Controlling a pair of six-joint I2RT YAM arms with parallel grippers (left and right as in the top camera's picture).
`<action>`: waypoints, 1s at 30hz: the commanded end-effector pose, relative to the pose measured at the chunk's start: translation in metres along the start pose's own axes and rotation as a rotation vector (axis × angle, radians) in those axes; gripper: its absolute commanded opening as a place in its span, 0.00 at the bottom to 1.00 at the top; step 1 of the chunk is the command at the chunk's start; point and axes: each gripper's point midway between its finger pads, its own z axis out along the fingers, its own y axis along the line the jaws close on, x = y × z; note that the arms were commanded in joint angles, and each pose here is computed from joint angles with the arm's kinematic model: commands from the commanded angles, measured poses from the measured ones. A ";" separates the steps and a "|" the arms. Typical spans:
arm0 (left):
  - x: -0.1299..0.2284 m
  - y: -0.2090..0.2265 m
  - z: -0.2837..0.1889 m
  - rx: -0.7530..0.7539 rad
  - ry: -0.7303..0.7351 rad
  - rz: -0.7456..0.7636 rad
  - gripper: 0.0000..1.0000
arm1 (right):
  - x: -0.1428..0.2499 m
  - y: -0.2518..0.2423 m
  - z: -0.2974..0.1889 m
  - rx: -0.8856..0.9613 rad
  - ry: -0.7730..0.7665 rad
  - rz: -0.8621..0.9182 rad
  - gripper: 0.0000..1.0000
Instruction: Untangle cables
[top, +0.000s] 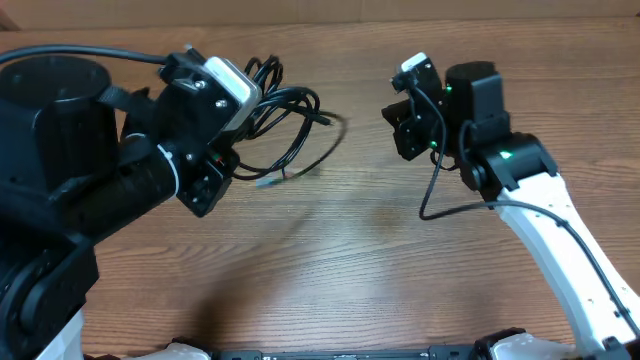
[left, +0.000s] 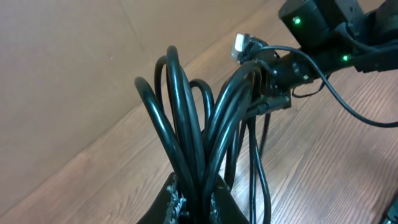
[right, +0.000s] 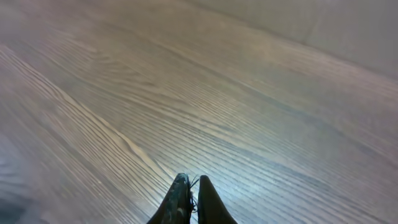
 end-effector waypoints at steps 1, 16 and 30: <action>0.007 0.010 0.031 0.007 0.072 -0.045 0.04 | -0.016 0.003 -0.013 -0.003 -0.057 0.031 0.04; 0.022 0.018 0.096 0.084 0.199 -0.044 0.04 | -0.085 0.089 -0.152 -0.305 -0.389 -0.072 0.94; 0.025 -0.023 0.102 0.341 0.204 -0.108 0.04 | -0.070 0.124 -0.114 -0.389 -0.291 -0.175 0.81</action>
